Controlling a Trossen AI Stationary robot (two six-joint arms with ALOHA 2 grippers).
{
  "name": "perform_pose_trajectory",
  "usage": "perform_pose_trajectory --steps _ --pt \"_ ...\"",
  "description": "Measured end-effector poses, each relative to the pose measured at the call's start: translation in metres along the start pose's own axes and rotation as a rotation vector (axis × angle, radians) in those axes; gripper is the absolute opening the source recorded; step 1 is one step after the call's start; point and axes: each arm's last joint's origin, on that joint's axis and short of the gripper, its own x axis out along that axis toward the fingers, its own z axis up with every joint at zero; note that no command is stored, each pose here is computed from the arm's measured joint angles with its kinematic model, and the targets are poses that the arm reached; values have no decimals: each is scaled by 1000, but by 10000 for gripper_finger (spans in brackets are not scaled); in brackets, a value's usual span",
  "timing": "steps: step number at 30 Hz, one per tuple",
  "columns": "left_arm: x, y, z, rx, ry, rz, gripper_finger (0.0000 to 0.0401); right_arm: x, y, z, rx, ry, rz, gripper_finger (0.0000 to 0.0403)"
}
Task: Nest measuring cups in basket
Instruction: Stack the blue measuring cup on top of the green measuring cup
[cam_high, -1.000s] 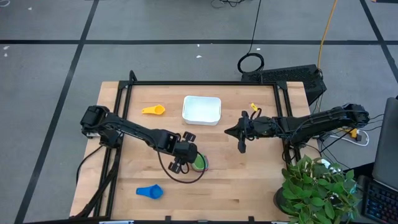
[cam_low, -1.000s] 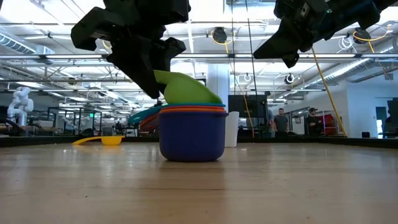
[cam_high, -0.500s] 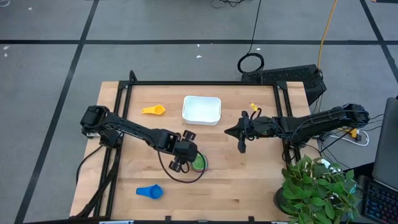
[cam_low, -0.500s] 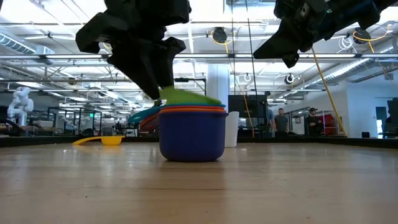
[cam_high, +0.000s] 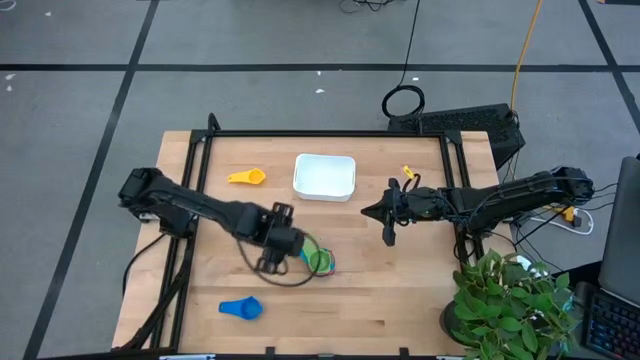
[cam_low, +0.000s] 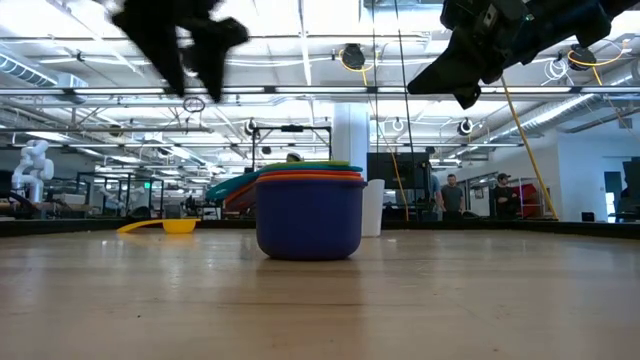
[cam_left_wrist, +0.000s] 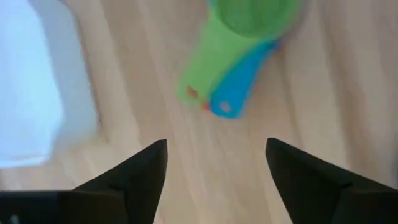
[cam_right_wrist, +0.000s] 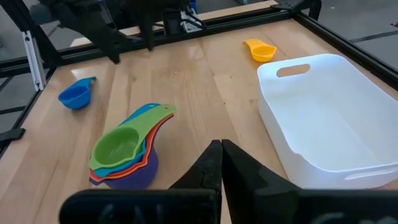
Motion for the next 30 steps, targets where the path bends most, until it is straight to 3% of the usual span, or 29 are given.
perform_pose_trajectory --steps 3,8,17,21,26,30 --pt "-8 -16 -15 -22 105 -10 254 0 0 -1 6 4 3 0" --pt "-19 -52 -36 -191 272 -25 236 0 0 -2 6 7 3 0" --pt "-30 -138 -55 -266 187 -78 279 0 3 -2 33 22 83 0" --pt "-18 -156 -64 -389 165 -109 310 0 4 -2 62 38 138 0" --pt "5 -172 -75 -425 161 -185 327 -1 6 -3 105 64 211 0" --pt "23 -175 -86 -431 168 -180 328 -1 9 -3 154 99 300 0"
